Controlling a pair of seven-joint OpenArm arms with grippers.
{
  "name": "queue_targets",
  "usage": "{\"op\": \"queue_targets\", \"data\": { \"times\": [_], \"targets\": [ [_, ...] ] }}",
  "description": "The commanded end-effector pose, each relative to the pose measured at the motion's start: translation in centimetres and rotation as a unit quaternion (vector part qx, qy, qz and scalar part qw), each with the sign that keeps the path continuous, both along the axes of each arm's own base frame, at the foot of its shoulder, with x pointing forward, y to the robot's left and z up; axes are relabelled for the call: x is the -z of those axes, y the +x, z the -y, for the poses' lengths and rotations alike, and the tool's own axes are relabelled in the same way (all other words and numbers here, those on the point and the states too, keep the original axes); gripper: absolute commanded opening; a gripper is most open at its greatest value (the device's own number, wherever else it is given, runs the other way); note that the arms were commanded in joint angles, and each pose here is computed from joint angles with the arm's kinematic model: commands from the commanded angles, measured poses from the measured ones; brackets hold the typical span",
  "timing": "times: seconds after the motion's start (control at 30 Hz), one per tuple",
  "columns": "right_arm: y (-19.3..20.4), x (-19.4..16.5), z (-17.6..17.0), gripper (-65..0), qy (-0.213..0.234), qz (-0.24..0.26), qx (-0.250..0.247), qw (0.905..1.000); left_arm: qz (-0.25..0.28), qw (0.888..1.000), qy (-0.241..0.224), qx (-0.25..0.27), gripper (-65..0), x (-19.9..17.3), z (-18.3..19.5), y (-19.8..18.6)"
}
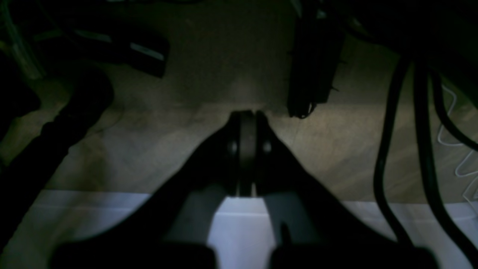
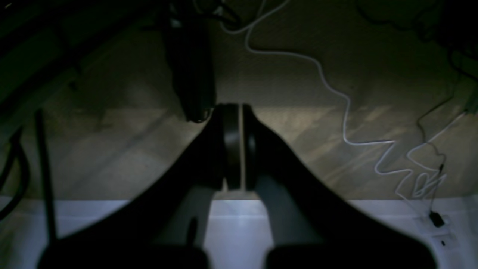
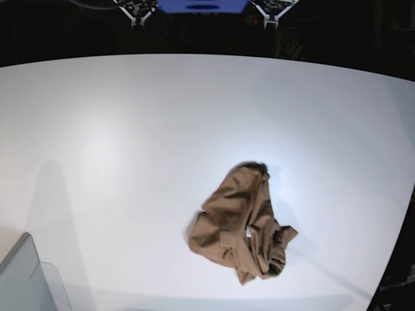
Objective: Layout the t-shirt on the table in an organized manner, then fold the t-shirt properly
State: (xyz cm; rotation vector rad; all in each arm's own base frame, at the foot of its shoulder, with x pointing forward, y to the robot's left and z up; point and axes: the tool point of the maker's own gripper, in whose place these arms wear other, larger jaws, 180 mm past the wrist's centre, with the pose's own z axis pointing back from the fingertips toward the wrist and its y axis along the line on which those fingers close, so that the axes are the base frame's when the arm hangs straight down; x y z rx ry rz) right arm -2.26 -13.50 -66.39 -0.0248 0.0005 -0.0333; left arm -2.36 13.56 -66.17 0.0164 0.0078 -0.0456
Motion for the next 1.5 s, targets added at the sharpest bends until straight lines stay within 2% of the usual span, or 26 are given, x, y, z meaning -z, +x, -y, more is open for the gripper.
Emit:
{"op": "queue_targets", "data": {
  "times": [0.0,1.07,1.2,1.27,1.47],
  "targets": [
    [0.0,0.0,0.0,-65.0,0.003,0.002,-0.002,1.0,-0.001,1.0,0.002,0.003,-65.0,0.0,0.1,-0.2],
    [-0.3,0.0,-0.2,-65.0,0.004,0.0,0.0,1.0,0.005,1.0,0.001,0.003,-65.0,0.0,0.1,0.1],
    [-0.3,-0.3,-0.1,-65.0,0.003,0.017,-0.001,0.9999,0.015,1.0,0.01,0.0,-65.0,-0.2,-1.2,0.5],
    [-0.4,-0.7,0.0,-65.0,0.001,0.033,-0.002,0.9995,0.015,1.0,0.013,0.001,-65.0,-0.4,-1.8,-0.7],
    [-2.4,-3.3,1.6,-65.0,-0.013,0.08,-0.009,0.9967,0.063,0.998,0.026,0.016,-65.0,-2.6,-4.1,-1.4]
  ]
}}
